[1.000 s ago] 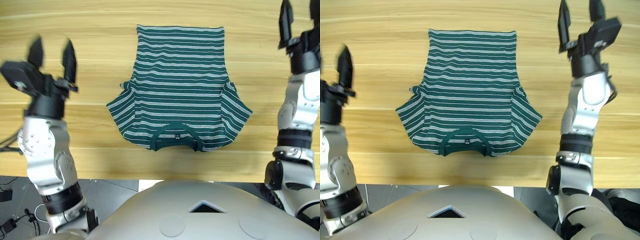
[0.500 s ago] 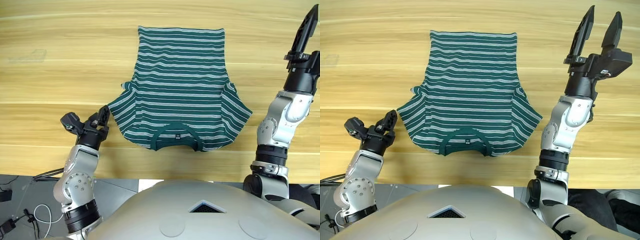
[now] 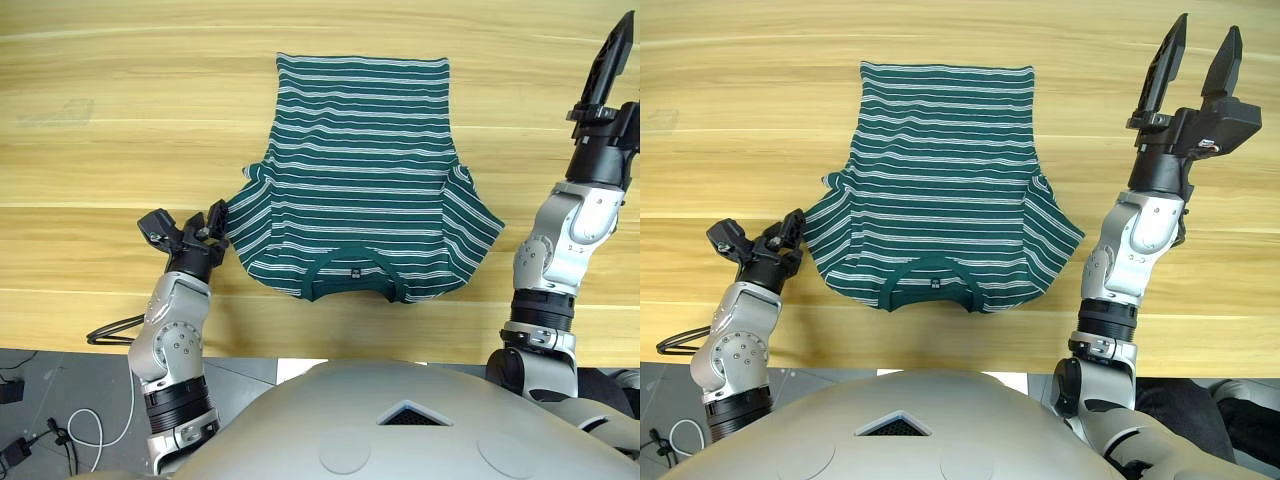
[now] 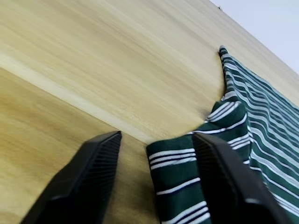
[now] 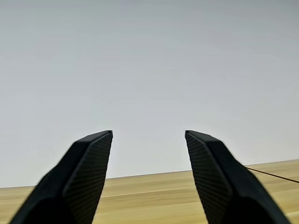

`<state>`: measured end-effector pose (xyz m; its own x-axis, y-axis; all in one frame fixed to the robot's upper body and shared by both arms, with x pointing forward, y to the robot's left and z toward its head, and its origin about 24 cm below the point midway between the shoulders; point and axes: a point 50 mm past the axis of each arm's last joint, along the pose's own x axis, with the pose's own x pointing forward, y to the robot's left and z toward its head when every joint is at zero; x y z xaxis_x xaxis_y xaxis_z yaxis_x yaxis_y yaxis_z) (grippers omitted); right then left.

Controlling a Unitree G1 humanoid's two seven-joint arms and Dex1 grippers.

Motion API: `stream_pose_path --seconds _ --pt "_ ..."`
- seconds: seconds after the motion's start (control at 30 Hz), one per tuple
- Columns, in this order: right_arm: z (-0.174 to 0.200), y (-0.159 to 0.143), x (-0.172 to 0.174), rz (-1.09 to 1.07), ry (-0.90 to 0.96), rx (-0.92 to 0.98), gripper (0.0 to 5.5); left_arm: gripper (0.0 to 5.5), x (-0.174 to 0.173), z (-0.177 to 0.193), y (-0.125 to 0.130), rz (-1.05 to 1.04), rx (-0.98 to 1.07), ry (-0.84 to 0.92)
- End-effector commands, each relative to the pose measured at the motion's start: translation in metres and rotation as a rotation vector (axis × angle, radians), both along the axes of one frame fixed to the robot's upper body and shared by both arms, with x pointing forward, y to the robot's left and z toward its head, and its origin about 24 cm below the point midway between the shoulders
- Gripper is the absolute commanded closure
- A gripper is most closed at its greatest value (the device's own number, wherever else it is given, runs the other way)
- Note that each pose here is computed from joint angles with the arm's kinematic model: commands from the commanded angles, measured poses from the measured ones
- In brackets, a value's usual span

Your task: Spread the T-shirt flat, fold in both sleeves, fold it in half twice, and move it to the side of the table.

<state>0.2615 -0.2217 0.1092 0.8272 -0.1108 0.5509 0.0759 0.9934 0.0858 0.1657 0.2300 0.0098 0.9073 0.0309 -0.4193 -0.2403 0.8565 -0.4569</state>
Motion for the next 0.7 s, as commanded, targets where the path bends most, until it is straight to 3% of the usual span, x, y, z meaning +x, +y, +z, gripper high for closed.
stream_pose_path --seconds 0.03,0.47,0.7 --pt "0.0 0.0 0.002 -0.004 0.01 0.019 2.63 3.41 -0.012 -0.017 -0.003 -0.024 -0.004 0.113" --pt "-0.003 0.004 0.003 0.014 0.015 0.01 2.63 5.46 -0.004 -0.019 0.0 -0.042 0.02 0.094" --pt "-0.008 0.006 0.004 0.017 0.031 0.0 2.63 5.48 -0.002 -0.019 0.001 -0.052 0.038 0.077"
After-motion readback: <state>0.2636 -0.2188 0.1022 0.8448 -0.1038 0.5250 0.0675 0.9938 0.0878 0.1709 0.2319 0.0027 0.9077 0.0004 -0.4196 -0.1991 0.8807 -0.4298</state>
